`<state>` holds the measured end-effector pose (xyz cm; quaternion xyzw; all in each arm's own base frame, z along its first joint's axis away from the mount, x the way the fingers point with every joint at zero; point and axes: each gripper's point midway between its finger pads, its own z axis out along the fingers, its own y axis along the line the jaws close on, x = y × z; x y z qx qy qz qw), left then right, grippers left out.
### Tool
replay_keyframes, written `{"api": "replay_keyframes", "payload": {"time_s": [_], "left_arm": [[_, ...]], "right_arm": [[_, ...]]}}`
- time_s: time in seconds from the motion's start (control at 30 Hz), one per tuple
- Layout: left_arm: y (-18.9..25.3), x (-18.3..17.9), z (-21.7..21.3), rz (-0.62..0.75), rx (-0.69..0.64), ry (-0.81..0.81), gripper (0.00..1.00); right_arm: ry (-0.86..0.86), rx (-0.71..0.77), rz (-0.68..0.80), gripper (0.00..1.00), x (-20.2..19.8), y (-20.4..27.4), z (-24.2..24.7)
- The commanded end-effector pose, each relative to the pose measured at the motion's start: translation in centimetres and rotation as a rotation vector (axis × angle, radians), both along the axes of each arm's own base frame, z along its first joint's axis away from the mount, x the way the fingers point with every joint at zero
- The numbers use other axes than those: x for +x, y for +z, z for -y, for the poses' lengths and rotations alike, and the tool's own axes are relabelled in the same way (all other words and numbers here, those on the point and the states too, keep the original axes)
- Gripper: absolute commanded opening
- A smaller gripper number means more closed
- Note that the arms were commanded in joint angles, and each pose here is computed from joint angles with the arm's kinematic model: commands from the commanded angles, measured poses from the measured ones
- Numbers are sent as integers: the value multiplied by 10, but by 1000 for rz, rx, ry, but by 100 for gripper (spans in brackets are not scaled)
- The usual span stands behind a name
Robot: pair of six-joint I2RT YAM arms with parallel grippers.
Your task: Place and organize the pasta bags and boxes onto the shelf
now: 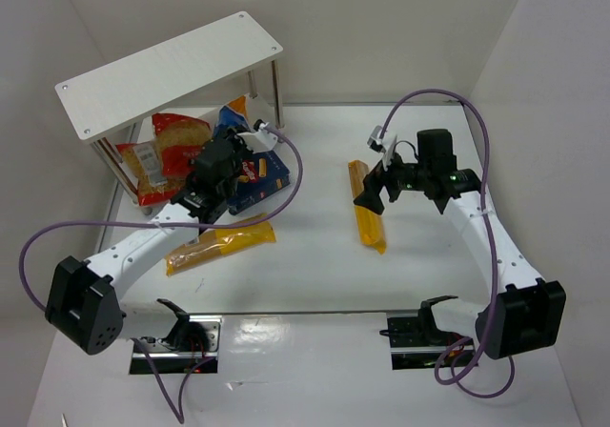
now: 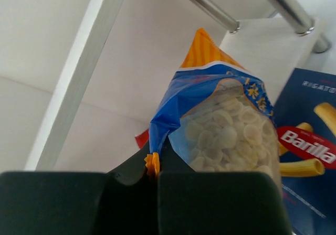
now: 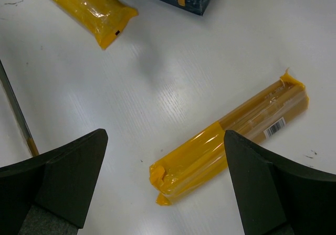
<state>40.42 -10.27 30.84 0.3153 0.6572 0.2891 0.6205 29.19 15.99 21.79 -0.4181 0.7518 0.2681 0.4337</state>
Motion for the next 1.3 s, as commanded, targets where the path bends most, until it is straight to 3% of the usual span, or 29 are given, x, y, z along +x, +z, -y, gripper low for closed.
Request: {"api": "replay_keyframes", "payload": {"time_s": [0.0, 0.3, 0.63, 1.03, 1.27], "left_arm": [[71, 0, -12, 268, -8, 80, 0], [69, 16, -10, 336, 141, 136, 0], [32, 46, -22, 284, 250, 173, 0], [-28, 79, -25, 190, 318, 186, 0], [-36, 98, -29, 185, 321, 209, 0]], "right_arm": [[14, 13, 36, 100, 3, 5, 1], [-4, 12, 24, 100, 6, 2, 9], [12, 8, 19, 100, 5, -1, 8], [11, -2, 24, 100, 6, -3, 11], [11, -2, 24, 100, 4, -4, 12]]}}
